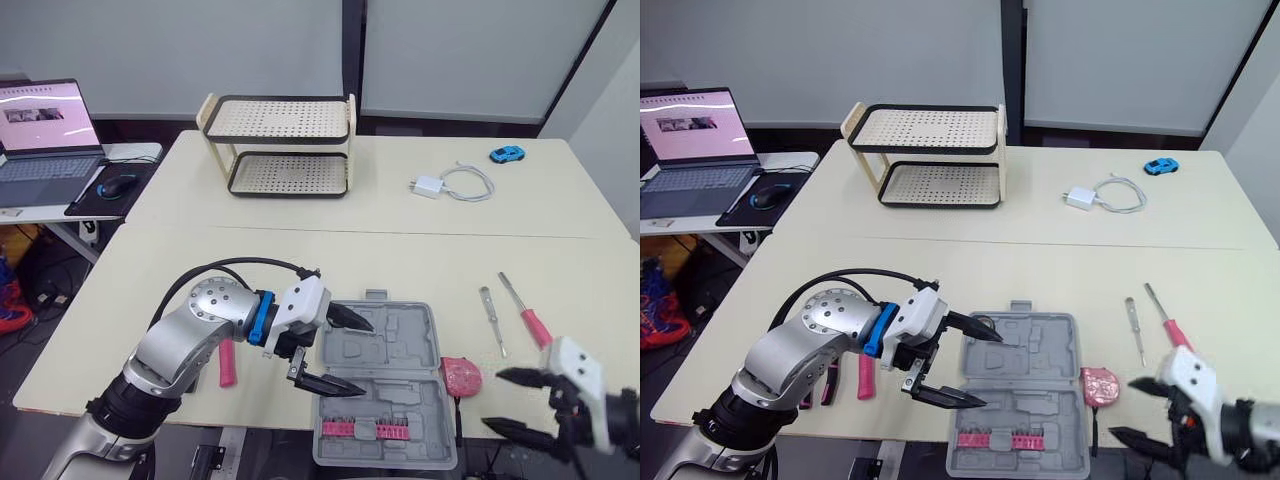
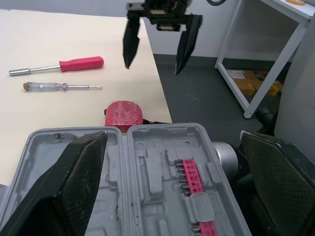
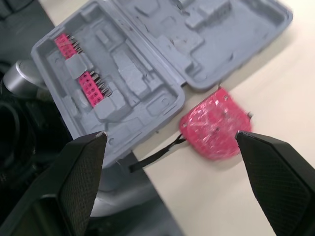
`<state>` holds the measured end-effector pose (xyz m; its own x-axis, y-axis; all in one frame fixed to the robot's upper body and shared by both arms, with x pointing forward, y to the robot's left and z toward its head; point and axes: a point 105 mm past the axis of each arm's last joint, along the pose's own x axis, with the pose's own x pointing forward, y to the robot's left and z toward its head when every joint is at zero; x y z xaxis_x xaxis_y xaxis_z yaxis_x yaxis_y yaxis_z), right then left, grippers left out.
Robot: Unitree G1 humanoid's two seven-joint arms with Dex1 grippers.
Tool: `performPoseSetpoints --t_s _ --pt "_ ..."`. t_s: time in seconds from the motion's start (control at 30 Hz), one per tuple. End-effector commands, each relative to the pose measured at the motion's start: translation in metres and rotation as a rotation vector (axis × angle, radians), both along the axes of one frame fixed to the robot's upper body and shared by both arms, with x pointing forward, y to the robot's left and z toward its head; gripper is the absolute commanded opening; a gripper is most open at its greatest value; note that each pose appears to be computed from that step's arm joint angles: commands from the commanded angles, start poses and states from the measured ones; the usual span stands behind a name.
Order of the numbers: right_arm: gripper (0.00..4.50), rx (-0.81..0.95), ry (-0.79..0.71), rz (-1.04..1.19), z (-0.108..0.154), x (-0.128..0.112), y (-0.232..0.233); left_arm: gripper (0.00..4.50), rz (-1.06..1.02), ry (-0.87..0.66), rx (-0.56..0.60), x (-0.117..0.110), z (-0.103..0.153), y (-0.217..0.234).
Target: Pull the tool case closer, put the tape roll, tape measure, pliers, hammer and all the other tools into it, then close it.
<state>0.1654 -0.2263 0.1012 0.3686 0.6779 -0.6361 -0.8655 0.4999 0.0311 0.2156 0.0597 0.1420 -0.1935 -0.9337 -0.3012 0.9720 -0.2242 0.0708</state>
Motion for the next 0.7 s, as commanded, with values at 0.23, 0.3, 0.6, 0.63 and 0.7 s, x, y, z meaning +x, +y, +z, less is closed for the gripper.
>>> performPoseSetpoints --t_s 0.23,0.3,0.6,0.63,0.7 --pt "4.47 -0.093 -0.239 0.386 -0.026 0.023 -0.023 4.5 -0.032 -0.125 -0.053 -0.001 -0.001 -0.009" --pt "4.47 -0.094 -0.264 0.407 -0.031 0.028 -0.023 4.5 -0.022 -0.132 -0.074 -0.002 0.0 -0.012" --pt "4.47 -0.088 -0.24 0.403 -0.061 0.038 -0.019 4.5 -0.028 -0.13 -0.066 -0.007 -0.003 -0.011" --pt "4.47 -0.083 -0.237 0.394 -0.064 0.039 -0.018 4.5 -0.027 -0.129 -0.063 -0.007 -0.003 -0.01" --pt "4.47 -0.079 -0.234 0.388 -0.067 0.041 -0.018 4.5 -0.026 -0.127 -0.058 -0.006 -0.004 -0.009"
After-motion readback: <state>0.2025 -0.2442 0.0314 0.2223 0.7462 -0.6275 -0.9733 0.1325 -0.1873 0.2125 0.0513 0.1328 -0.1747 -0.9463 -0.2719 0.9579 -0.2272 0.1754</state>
